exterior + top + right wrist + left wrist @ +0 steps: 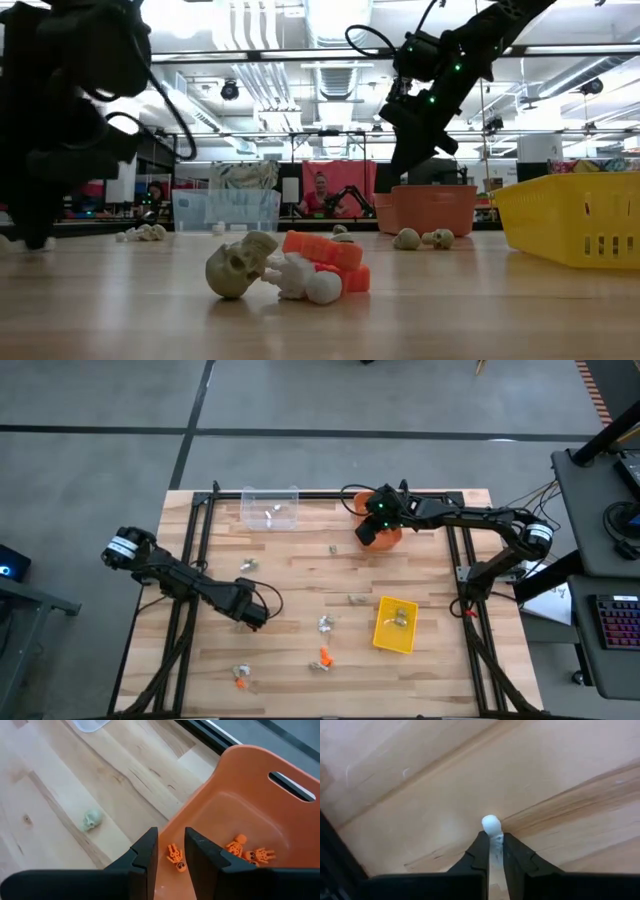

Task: Sort Halloween decoration
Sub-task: Put the white skeleton toy into the transparent bin

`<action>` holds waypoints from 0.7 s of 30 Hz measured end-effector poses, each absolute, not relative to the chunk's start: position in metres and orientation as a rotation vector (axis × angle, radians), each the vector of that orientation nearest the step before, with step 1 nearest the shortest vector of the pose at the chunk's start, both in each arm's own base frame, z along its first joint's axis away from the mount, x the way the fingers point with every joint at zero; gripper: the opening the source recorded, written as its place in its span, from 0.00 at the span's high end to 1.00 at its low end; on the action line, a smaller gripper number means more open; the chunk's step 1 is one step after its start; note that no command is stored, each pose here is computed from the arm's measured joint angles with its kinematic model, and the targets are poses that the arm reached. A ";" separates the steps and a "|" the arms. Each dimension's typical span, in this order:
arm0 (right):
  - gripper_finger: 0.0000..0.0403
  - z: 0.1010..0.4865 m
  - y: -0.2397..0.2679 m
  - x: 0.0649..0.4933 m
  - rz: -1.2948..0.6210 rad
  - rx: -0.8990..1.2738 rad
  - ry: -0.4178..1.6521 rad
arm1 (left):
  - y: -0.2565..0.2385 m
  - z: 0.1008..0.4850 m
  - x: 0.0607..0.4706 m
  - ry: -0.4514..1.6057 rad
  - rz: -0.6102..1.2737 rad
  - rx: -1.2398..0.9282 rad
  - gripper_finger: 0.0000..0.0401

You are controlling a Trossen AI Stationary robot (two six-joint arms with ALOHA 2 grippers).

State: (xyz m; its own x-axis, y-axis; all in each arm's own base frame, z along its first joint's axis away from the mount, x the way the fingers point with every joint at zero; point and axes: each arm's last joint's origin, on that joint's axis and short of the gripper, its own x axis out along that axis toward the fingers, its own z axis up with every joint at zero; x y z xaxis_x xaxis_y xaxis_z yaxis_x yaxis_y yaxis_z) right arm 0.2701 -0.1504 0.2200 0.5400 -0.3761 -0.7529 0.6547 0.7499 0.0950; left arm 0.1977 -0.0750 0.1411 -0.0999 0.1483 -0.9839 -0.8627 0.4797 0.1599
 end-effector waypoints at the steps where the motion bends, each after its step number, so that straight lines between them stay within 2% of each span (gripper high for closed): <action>1: 0.79 0.221 -0.150 0.270 -0.631 0.390 0.784 | -0.075 0.143 0.200 1.401 0.957 -0.668 0.99; 11: 0.82 0.244 -0.140 0.261 -0.615 0.372 0.718 | -0.081 0.178 0.231 1.225 0.778 -0.470 1.00; 21: 0.79 0.271 -0.096 0.253 -0.479 0.295 0.612 | -0.083 0.218 0.264 0.943 0.533 -0.188 1.00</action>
State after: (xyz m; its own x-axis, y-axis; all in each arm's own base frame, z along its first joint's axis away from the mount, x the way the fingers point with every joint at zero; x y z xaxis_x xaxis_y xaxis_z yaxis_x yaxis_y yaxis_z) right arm 0.2535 -0.0961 0.2713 0.7152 -0.3403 -0.6105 0.5105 0.8509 0.1238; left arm 0.2643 -0.0825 0.2185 0.4699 0.3519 -0.8096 -0.5117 0.8559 0.0751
